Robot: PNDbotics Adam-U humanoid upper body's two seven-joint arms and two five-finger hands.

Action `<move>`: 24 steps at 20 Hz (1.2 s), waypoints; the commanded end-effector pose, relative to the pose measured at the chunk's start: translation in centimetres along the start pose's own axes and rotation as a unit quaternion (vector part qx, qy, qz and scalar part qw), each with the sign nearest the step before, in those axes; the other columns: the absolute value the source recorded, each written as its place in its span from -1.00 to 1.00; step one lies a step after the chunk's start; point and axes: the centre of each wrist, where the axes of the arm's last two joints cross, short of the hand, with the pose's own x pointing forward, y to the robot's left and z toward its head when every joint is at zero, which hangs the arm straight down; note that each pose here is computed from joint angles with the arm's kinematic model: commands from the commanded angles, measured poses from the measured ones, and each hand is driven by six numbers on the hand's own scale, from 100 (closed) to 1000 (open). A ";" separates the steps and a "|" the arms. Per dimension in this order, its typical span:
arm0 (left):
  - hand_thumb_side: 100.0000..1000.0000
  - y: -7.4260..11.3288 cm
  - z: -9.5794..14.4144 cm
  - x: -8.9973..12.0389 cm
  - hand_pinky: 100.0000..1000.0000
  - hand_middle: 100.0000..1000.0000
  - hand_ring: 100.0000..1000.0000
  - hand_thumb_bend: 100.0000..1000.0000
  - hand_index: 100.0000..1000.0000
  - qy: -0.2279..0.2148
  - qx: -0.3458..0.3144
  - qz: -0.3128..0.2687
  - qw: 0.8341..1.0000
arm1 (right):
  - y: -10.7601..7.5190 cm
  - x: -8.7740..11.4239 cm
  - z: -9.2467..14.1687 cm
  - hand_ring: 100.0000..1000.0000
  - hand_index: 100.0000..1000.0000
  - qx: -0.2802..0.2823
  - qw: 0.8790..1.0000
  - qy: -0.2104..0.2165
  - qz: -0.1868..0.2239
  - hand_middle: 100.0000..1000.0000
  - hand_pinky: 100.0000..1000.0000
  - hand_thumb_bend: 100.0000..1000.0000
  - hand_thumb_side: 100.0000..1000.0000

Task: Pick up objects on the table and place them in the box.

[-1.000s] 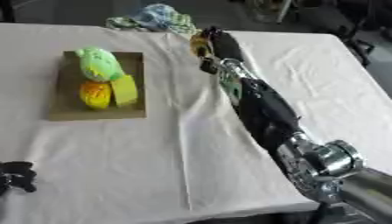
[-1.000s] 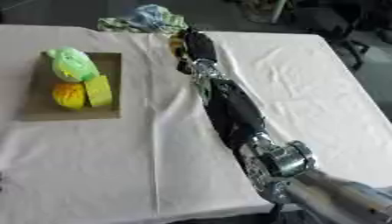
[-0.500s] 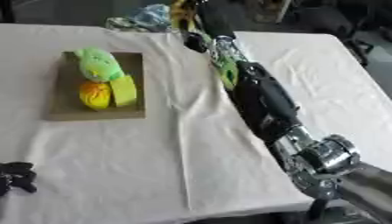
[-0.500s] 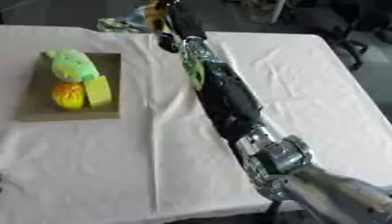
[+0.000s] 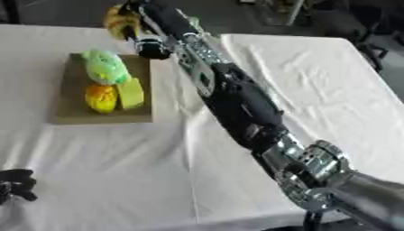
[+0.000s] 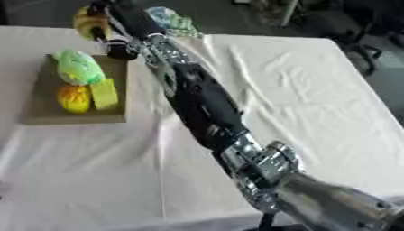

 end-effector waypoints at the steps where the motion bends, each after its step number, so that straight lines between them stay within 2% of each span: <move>1: 1.00 0.2 0.1 0.0 0.57 0.05 -0.08 -1.00 0.39 0.004 -0.004 -0.006 1.000 | -1.8 2.2 -1.7 -0.17 -0.42 -0.008 0.998 -0.067 -0.001 -0.77 -0.09 -1.00 -1.00; 4: 1.00 0.1 0.1 0.0 0.57 0.05 -0.08 -1.00 0.39 0.003 -0.005 -0.006 1.000 | -1.5 3.8 -2.2 -0.15 -0.41 0.015 0.993 -0.113 -0.009 -0.76 -0.06 -1.00 -1.00; 9: 1.00 0.1 0.0 0.0 0.57 0.05 -0.08 -1.00 0.39 0.003 -0.007 -0.006 1.000 | -0.1 5.2 -2.3 -0.10 -0.38 0.067 0.986 -0.152 0.002 -0.72 0.00 -1.00 -1.00; 17: 1.00 0.0 0.0 0.0 0.57 0.05 -0.08 -1.00 0.39 0.003 -0.010 -0.006 1.000 | 2.1 5.4 -1.8 0.03 -0.33 0.134 0.974 -0.164 0.077 -0.62 0.14 -1.00 -1.00; 24: 1.00 0.0 -0.1 0.1 0.57 0.05 -0.08 -1.00 0.39 0.001 -0.013 -0.006 1.000 | 4.0 6.2 -1.6 0.12 -0.24 0.158 0.967 -0.159 0.122 -0.54 0.21 -1.00 -1.00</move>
